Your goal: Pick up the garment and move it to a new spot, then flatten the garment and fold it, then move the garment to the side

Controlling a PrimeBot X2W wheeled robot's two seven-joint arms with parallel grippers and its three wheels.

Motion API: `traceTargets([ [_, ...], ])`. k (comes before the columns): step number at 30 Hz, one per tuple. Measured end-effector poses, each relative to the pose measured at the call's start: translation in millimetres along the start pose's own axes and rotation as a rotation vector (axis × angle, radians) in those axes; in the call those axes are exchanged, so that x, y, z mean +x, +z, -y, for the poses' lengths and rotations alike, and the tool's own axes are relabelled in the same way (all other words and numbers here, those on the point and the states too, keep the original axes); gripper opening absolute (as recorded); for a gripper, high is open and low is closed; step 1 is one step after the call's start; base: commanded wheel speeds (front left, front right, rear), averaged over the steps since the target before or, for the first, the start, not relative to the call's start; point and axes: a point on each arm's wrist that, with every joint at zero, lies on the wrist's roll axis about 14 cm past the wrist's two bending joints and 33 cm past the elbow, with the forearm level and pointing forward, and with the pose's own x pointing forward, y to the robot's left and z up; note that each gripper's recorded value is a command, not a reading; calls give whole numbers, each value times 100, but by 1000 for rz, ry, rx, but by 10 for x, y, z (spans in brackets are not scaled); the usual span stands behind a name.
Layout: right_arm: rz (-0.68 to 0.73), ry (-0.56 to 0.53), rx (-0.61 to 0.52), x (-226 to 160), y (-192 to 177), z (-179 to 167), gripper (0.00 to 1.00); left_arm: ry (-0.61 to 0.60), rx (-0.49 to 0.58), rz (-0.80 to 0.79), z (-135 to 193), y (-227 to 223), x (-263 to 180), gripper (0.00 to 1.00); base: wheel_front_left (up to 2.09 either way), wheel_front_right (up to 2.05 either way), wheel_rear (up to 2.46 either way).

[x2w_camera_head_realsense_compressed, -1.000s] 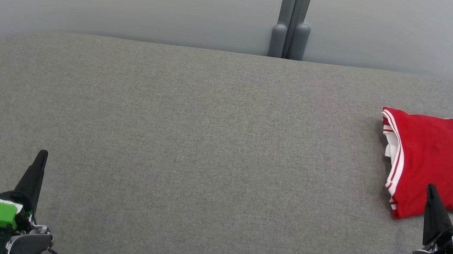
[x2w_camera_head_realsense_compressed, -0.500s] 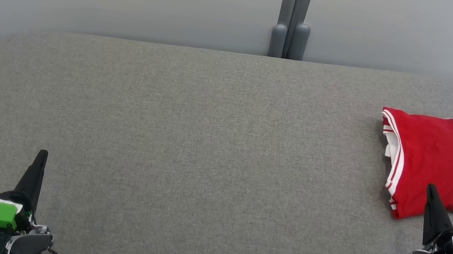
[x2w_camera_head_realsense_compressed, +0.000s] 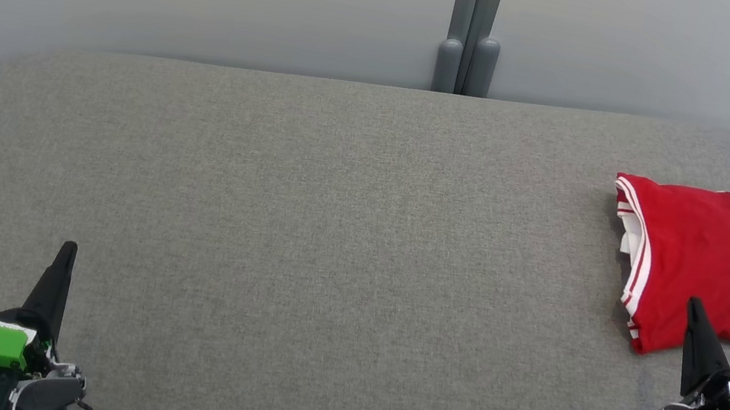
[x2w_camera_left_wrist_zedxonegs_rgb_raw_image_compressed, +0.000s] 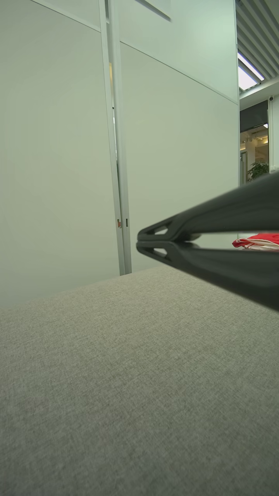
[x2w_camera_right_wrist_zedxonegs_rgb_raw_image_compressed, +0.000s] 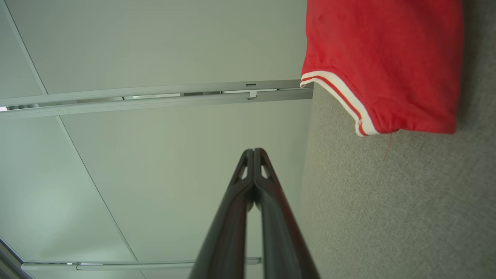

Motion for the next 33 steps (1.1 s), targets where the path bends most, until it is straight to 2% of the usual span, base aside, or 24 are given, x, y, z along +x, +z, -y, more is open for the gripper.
traceTargets([
  [33, -1, 1, 3, 0, -5, -1, 0, -1, 0, 0, 4, 1, 1, 0, 0, 0, 0],
])
